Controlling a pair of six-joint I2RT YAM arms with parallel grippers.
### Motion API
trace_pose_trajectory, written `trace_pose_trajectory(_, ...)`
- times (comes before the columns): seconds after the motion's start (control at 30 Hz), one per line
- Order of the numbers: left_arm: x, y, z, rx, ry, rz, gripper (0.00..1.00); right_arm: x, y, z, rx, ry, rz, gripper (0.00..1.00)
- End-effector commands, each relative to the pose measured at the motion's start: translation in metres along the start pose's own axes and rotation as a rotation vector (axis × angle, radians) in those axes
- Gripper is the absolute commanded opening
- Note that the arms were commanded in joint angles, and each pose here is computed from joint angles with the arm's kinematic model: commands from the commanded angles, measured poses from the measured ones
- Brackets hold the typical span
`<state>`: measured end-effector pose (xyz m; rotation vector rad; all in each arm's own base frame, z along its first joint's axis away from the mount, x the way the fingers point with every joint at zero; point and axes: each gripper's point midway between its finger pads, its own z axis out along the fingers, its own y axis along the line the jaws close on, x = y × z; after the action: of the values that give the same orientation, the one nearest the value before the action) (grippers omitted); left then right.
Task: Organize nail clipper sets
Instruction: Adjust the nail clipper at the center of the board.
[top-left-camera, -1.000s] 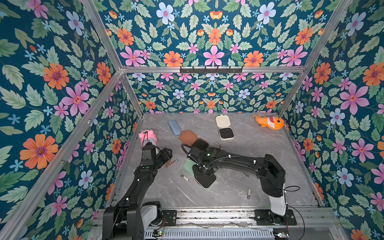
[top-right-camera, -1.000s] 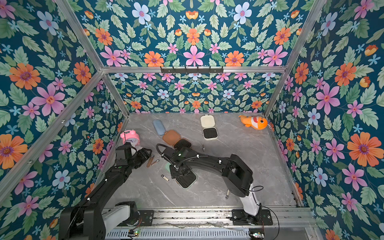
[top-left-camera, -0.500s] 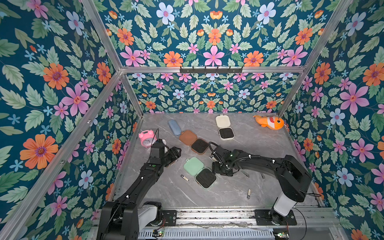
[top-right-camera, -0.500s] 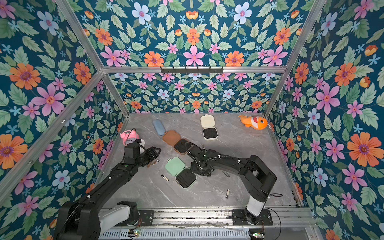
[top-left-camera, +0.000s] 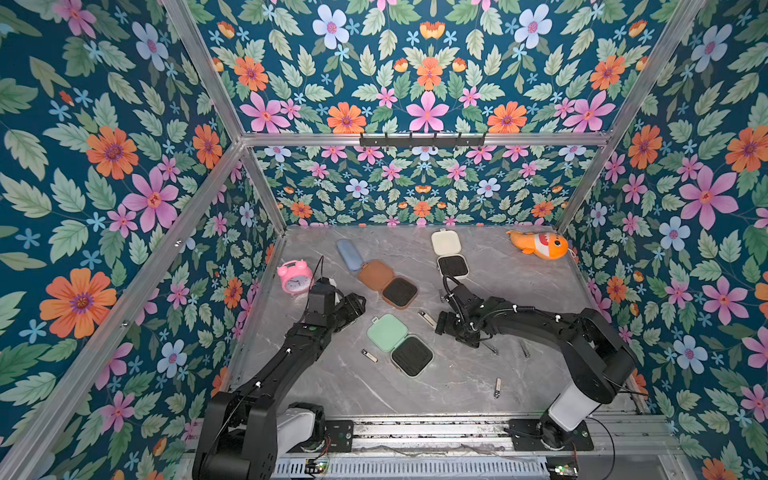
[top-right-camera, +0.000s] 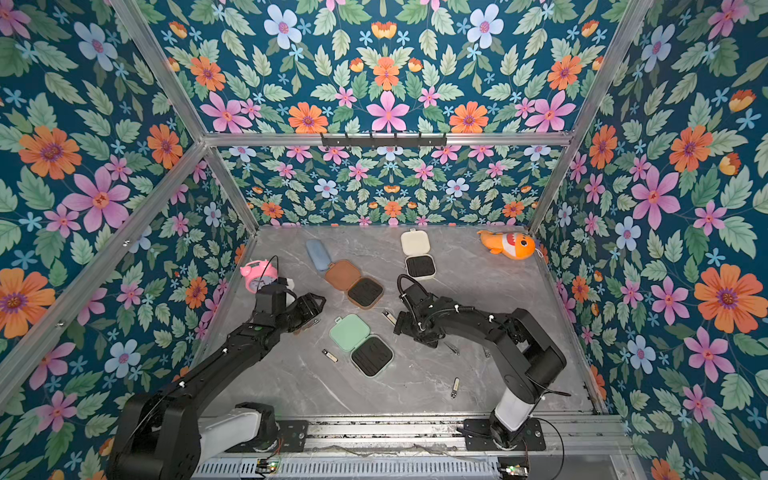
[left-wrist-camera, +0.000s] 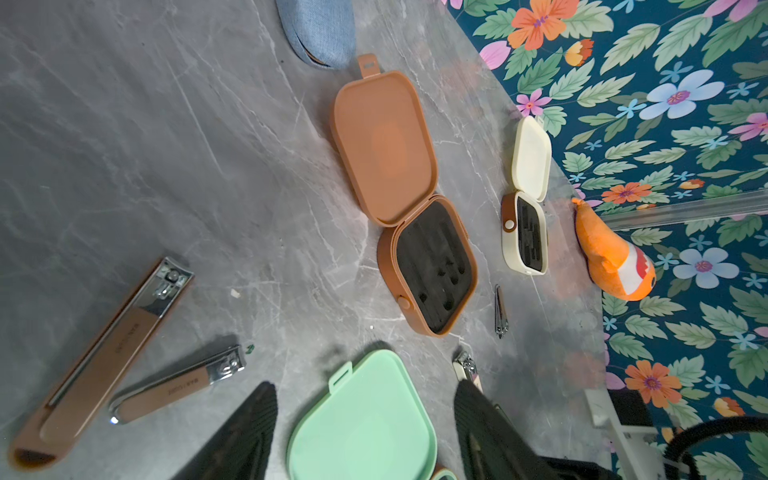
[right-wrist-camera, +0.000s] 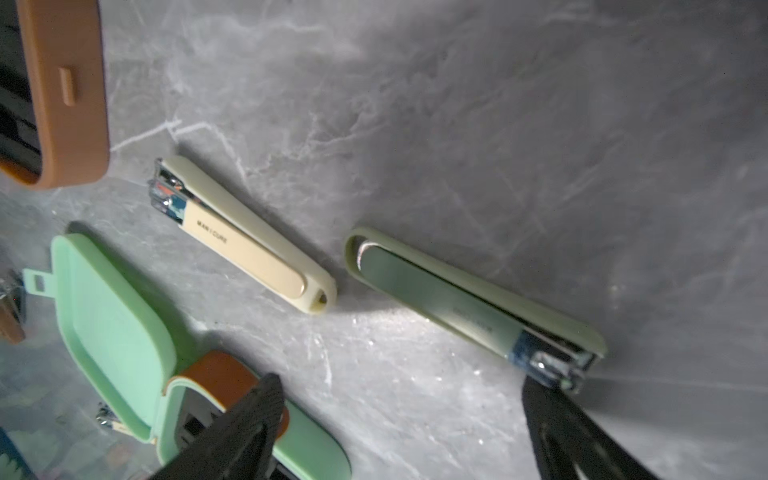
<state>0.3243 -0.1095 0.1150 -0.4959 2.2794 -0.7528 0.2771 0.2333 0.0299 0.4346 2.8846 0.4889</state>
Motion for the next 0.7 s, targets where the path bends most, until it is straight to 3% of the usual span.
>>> trace_pose_trajectory(0.0,-0.006,-0.003,0.001,0.01,-0.026,0.01,0.7,-0.011,-0.01,0.004,0.041,0.0,-0.002,0.92)
trace_pose_trajectory(0.4,0.001,0.005,0.007,0.006,-0.023,-0.015,0.7,-0.06,-0.007,0.011,0.252,-0.012,-0.174,0.87)
trace_pose_trajectory(0.67,0.004,0.006,0.008,0.012,-0.013,-0.014,0.7,-0.077,-0.011,0.024,0.303,0.003,-0.197,0.72)
